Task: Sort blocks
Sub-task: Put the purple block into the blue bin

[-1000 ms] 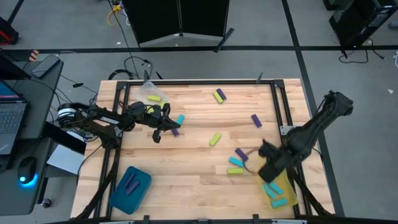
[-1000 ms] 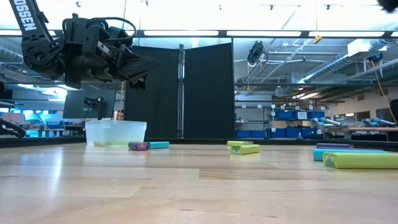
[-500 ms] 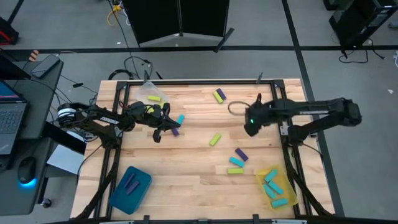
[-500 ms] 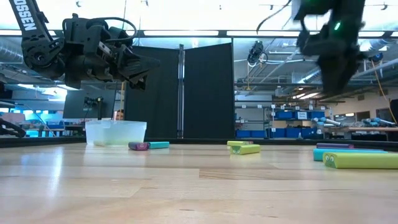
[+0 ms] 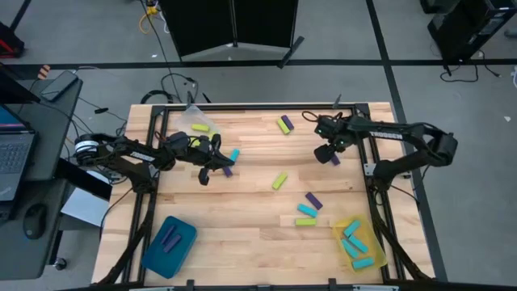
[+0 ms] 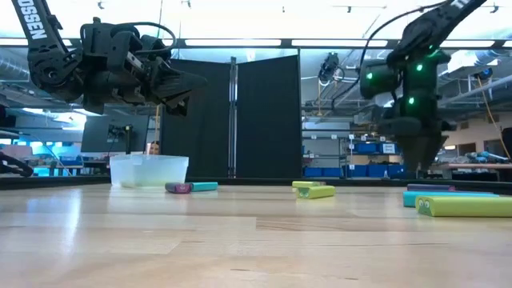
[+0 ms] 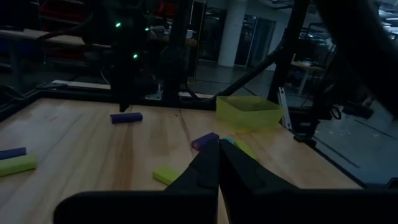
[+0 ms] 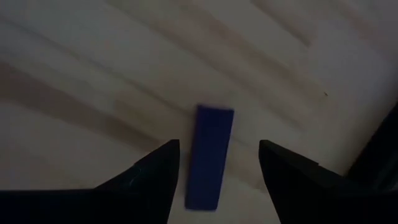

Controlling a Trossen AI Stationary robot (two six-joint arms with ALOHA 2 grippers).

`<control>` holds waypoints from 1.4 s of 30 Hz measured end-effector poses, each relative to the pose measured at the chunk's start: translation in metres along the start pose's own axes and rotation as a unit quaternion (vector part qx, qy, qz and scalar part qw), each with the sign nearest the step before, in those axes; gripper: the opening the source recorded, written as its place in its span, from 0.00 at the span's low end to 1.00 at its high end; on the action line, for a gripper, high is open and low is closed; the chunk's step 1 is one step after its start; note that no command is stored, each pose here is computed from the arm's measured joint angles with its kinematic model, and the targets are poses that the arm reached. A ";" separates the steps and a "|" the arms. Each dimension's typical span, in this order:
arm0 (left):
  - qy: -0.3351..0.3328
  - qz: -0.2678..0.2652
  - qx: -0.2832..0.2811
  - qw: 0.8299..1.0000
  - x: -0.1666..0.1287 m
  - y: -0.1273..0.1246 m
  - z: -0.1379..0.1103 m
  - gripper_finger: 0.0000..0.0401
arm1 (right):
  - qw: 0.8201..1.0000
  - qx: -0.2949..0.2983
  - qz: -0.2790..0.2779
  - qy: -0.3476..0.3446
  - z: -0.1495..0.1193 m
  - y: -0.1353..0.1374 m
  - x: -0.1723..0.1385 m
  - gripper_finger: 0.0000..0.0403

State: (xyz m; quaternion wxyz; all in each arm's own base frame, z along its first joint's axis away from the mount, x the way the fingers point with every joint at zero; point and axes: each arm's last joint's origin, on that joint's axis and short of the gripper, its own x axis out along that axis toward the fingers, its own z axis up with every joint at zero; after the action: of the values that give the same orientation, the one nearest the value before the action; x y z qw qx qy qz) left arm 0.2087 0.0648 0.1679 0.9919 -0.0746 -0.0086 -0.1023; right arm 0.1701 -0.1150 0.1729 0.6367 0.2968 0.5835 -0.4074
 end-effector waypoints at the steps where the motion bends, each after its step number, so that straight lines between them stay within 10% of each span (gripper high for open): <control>1: 0.000 0.000 -0.001 1.000 0.000 0.000 0.000 0.04 | 1.000 -0.003 -0.001 0.001 0.003 -0.001 0.003 0.58; 18: 0.000 0.000 -0.011 1.000 0.000 0.000 0.000 0.04 | 0.998 -0.031 0.022 0.054 0.018 0.002 0.039 0.36; 27: -0.008 0.038 -0.048 0.998 0.000 0.002 0.000 0.04 | 0.986 -0.079 0.106 -0.100 0.024 0.015 0.001 0.27; 42: -0.012 0.060 -0.038 0.997 0.023 -0.008 0.010 0.14 | 0.776 -0.207 0.340 -0.489 0.016 0.127 -0.078 0.27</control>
State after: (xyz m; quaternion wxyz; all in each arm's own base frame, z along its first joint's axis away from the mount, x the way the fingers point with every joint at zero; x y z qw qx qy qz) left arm 0.2292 0.0536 0.1797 0.9925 -0.1139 -0.0118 -0.0421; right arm 0.2884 -0.0527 0.2398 0.9795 0.0975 0.1253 -0.1242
